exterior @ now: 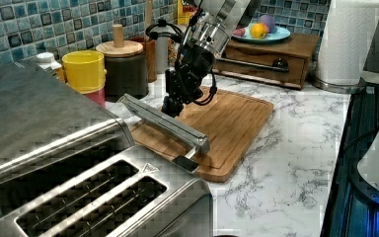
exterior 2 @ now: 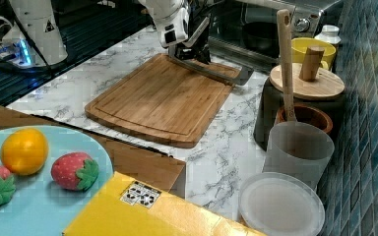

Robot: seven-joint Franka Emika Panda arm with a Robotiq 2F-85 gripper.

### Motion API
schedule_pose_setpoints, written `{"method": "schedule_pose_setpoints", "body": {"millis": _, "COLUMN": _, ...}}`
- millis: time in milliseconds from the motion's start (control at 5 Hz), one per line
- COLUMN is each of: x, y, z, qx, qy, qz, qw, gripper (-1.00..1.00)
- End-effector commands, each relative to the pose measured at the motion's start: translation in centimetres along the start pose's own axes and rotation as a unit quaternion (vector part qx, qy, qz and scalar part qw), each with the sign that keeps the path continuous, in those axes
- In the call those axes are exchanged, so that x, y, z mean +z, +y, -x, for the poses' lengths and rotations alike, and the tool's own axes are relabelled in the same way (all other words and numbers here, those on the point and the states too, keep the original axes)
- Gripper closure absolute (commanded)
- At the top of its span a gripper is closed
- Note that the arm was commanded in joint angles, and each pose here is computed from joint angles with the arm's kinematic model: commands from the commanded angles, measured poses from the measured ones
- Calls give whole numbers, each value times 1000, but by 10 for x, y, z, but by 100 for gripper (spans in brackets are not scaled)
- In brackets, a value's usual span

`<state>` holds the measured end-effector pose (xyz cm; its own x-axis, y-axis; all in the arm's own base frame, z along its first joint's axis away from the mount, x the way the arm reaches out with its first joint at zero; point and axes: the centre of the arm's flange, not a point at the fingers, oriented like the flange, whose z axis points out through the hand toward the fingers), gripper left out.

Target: Close the oven.

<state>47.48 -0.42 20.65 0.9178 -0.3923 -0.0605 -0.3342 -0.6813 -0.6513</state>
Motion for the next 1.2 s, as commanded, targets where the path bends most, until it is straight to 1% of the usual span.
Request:
{"method": "schedule_pose_setpoints", "body": {"millis": 200, "x": -26, "y": -242, "z": 31, "qx": -172, "qy": 4, "qz": -68, "qw": 983, "gripper": 100}}
{"method": "schedule_pose_setpoints", "body": {"millis": 400, "x": -24, "y": -276, "z": 35, "qx": -181, "qy": 12, "qz": -36, "qw": 983, "gripper": 100}}
{"method": "schedule_pose_setpoints", "body": {"millis": 600, "x": -10, "y": -306, "z": 33, "qx": -183, "qy": -3, "qz": 19, "qw": 983, "gripper": 100}}
{"method": "schedule_pose_setpoints", "body": {"millis": 800, "x": -10, "y": -341, "z": 44, "qx": -190, "qy": 24, "qz": 62, "qw": 979, "gripper": 100}}
{"method": "schedule_pose_setpoints", "body": {"millis": 1000, "x": -16, "y": -370, "z": 45, "qx": -177, "qy": 24, "qz": 76, "qw": 981, "gripper": 100}}
{"method": "schedule_pose_setpoints", "body": {"millis": 1200, "x": -4, "y": -407, "z": 44, "qx": -160, "qy": 24, "qz": 163, "qw": 973, "gripper": 100}}
